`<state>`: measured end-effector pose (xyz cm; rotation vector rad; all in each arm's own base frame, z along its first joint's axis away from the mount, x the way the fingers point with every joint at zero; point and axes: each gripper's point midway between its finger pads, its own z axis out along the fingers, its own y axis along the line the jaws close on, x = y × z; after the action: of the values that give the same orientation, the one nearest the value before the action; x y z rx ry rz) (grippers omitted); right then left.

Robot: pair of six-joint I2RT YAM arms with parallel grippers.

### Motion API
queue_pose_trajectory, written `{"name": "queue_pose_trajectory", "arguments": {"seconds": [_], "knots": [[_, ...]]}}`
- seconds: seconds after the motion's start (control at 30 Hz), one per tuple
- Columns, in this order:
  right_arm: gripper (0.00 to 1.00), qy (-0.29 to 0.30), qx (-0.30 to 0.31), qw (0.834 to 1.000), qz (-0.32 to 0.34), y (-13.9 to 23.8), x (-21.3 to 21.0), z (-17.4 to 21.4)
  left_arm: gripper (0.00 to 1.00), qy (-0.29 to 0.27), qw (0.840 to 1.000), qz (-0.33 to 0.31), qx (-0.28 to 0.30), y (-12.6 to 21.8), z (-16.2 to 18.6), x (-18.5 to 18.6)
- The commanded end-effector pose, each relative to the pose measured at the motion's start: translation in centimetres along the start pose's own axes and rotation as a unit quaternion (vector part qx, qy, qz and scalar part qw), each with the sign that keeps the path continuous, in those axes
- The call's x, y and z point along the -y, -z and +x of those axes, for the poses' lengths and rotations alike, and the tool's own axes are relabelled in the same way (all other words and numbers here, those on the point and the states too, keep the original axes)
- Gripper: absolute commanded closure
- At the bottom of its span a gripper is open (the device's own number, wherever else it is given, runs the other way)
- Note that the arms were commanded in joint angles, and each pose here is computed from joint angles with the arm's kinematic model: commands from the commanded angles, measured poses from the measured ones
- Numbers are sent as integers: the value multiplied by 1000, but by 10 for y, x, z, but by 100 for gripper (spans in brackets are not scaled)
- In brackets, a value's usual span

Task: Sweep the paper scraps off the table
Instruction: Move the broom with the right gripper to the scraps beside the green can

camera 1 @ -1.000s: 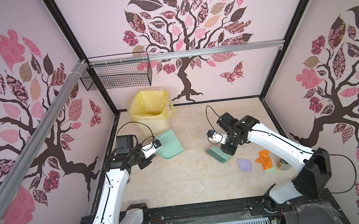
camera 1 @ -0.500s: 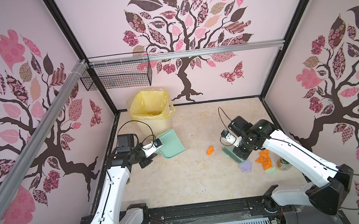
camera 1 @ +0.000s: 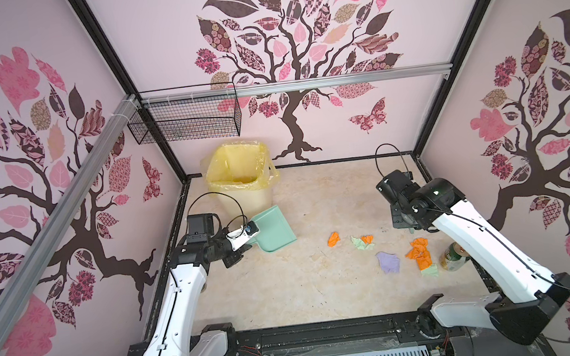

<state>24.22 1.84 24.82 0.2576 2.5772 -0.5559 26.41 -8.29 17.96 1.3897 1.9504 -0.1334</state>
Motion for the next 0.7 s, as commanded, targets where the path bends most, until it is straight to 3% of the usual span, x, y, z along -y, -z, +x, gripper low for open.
{"name": "queue_pose_trajectory", "arguments": {"seconds": [0.0, 0.27, 0.5, 0.67], "knots": [[100, -43, 10, 994, 96, -12, 26, 3, 100, -5, 1000, 14, 17, -4, -3, 7], [100, -36, -27, 981, 187, -51, 35, 21, 100, 5, 999, 32, 31, -6, -6, 12], [100, -28, -60, 978, 199, -71, 29, 36, 100, 0, 999, 32, 24, -10, -3, 10], [100, -4, -117, 974, 194, -94, 12, 60, 100, 3, 999, 39, 23, -11, -1, 14]]}}
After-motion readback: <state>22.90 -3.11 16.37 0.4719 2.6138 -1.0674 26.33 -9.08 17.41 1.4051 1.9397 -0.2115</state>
